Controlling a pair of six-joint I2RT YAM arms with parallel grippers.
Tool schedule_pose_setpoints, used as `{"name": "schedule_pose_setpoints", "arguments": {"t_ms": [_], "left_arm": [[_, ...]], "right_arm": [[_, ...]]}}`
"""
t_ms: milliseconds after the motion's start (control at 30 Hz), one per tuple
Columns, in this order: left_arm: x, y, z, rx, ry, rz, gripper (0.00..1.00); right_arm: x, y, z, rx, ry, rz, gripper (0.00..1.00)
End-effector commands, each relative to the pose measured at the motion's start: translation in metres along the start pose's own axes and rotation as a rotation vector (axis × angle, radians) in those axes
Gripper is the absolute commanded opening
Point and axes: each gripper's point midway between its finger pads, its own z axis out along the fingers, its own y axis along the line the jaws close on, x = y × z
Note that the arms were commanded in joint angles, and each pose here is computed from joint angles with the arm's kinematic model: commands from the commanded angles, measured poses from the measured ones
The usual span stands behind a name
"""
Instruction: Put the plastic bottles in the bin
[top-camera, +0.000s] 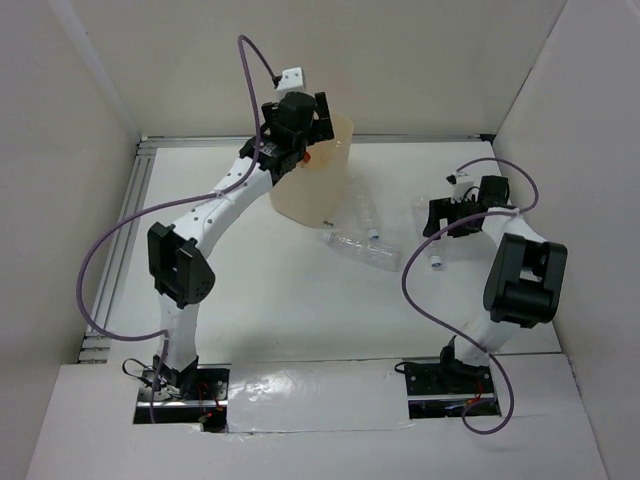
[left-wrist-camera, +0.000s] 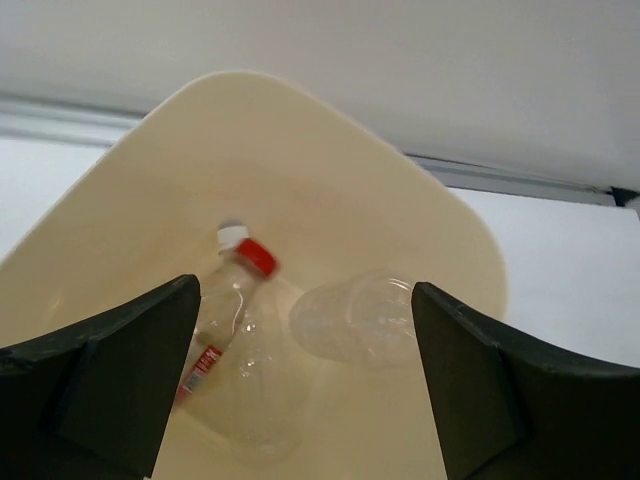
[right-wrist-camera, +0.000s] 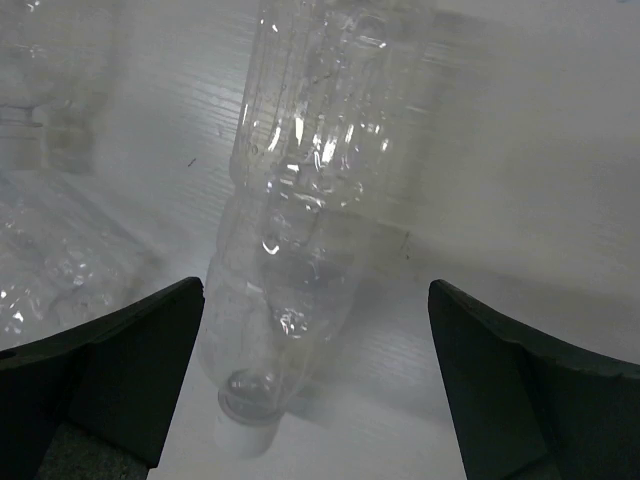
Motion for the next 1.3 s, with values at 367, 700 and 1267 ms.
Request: {"name": "schedule_pose_setpoints", "arguments": {"t_ms": [367,700,1267], "left_arm": [[0.183,-0.05,-0.22,0.394,0.397,0.148,1.0],[0.27,-0.021,-0.231,0.373,0.599,-0.03,1.0],[0.277,0.032,-0.245,0.289,0.601,-0.166,1.0]], "right_arm": [[-0.012,-0.018,0.071,0.073,0.1,0.053,0.61],[-0.183,0.039,-0.042,-0.151,-0.315,-0.251,0.05],[-0.395,0.36,-0.104,-0.647,-0.962,-0.617,0.23]]}}
